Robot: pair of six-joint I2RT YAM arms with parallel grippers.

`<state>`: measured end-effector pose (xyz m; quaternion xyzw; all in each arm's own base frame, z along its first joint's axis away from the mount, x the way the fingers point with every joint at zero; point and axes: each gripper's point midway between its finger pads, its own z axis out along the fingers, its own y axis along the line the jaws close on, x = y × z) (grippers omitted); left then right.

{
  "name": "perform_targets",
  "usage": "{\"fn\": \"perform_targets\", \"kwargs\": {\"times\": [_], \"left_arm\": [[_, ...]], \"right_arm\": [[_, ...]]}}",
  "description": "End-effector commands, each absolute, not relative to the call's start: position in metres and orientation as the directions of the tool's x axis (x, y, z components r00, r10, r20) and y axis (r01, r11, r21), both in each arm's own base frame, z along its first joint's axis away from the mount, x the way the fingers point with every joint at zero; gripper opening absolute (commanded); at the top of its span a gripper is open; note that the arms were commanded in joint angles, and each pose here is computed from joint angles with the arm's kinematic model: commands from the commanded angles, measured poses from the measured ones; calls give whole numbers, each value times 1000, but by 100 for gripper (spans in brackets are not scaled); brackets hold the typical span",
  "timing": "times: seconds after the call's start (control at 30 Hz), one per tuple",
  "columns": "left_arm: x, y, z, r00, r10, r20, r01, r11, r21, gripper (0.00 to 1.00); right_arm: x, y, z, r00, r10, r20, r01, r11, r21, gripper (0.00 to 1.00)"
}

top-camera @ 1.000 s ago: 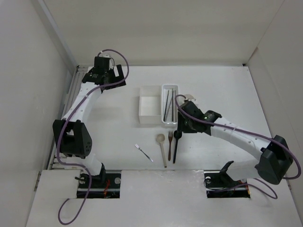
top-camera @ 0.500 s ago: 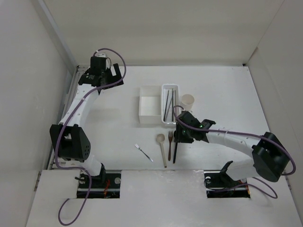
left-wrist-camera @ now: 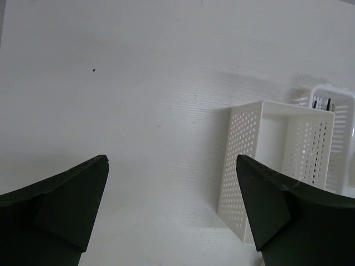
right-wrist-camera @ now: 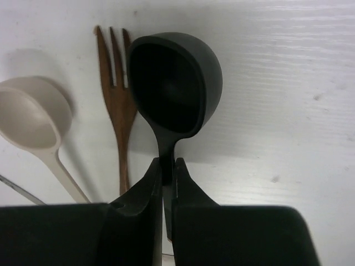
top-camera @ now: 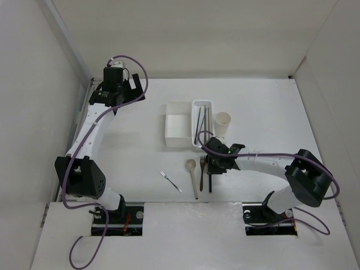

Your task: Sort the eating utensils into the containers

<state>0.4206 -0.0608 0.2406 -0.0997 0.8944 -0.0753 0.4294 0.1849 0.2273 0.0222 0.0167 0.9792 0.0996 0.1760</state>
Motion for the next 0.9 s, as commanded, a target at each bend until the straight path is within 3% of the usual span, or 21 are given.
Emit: {"fn": "perform_targets", "kwargs": {"times": [0.0,0.1,0.27,0.3,0.37,0.43,0.47,0.57,0.6,0.87], "left_arm": [[416,-55,257,-568,-229,-791,-111,973,-202,100],[417,-50,254,-562,-229,-795,-130,973,-189,100],[419,-33,251,-545,-338,-767,-243,940,-242,100],[420,-37,246,-563,-326,-759,-222,945,-242,100],[423,-33,247,-559,-331,-760,-230,943,-242,100],[428,-29,254,-540,-332,-774,-245,941,-233,100],[429,-23,258,-521,-331,-786,-270,938,-216,100],[431,-7,259,-506,-326,-799,-322,930,-176,100],[432,-1,263,-494,-333,-803,-333,926,-179,100],[431,25,247,-509,-356,-784,-386,908,-162,100]], "right_arm": [[198,222,49,-900,135,-415,60,980,189,0],[201,212,86,-867,146,-476,65,981,183,0],[247,236,221,-653,157,-740,-91,955,283,0],[257,244,235,-613,79,-786,-172,958,231,0],[285,271,294,-492,88,-866,-256,936,241,0],[313,298,287,-472,-23,-881,-292,947,132,0],[327,312,318,-425,8,-905,-301,942,149,0],[361,348,287,-459,-91,-884,-314,947,66,0],[372,357,302,-444,-60,-894,-316,944,93,0],[434,367,242,-552,-20,-834,-294,940,172,0]]}}
